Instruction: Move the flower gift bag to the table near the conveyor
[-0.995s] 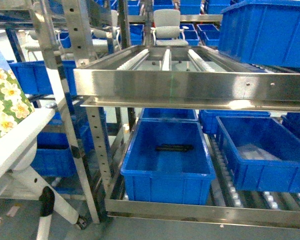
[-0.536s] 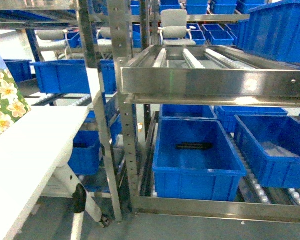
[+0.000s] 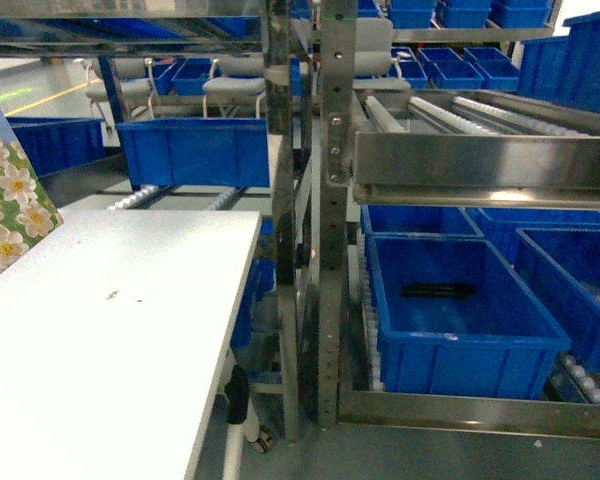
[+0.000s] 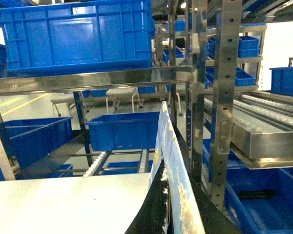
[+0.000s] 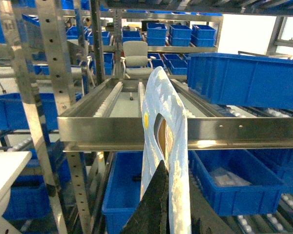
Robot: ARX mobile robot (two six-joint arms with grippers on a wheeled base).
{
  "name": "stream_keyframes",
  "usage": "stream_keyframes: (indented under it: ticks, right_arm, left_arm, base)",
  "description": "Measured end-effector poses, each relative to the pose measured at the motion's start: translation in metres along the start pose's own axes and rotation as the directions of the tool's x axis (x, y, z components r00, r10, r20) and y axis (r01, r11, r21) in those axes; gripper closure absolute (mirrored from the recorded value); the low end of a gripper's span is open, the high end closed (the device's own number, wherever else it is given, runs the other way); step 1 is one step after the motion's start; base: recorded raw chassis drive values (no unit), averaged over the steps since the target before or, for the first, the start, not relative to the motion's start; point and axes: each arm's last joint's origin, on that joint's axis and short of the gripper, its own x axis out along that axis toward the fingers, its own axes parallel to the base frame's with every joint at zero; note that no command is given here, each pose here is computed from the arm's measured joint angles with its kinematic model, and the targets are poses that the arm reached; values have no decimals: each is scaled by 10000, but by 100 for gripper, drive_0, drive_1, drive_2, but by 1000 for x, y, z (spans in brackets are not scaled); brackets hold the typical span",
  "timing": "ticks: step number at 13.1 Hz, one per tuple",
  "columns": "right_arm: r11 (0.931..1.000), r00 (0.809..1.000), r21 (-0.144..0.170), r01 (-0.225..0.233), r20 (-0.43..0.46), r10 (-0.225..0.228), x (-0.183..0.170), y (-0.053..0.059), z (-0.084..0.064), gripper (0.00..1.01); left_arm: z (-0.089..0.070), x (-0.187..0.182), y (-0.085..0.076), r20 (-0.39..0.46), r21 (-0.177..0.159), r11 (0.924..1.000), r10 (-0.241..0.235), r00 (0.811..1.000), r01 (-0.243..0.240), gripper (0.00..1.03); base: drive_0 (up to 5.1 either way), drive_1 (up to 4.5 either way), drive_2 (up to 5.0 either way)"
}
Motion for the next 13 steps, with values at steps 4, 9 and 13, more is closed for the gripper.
stream_keyframes:
  ticks: [4,9,13]
  right_arm:
    - [10000,10000,-3,0,-15,0,0,0,0,99]
    - [10000,10000,-3,0,-11,0,0,0,0,99]
    - [10000,10000,-5,0,-22,0,0,0,0,99]
  left_arm:
    - [0,0,0,0,0,10000,0,10000,0,101]
    - [0,0,0,0,0,10000,0,10000,0,101]
    - [0,0,0,-15,4,10000,-1,10000,1,101]
  base:
    - [-492,241,241]
    - [-492,242,242]
    - [-492,245,245]
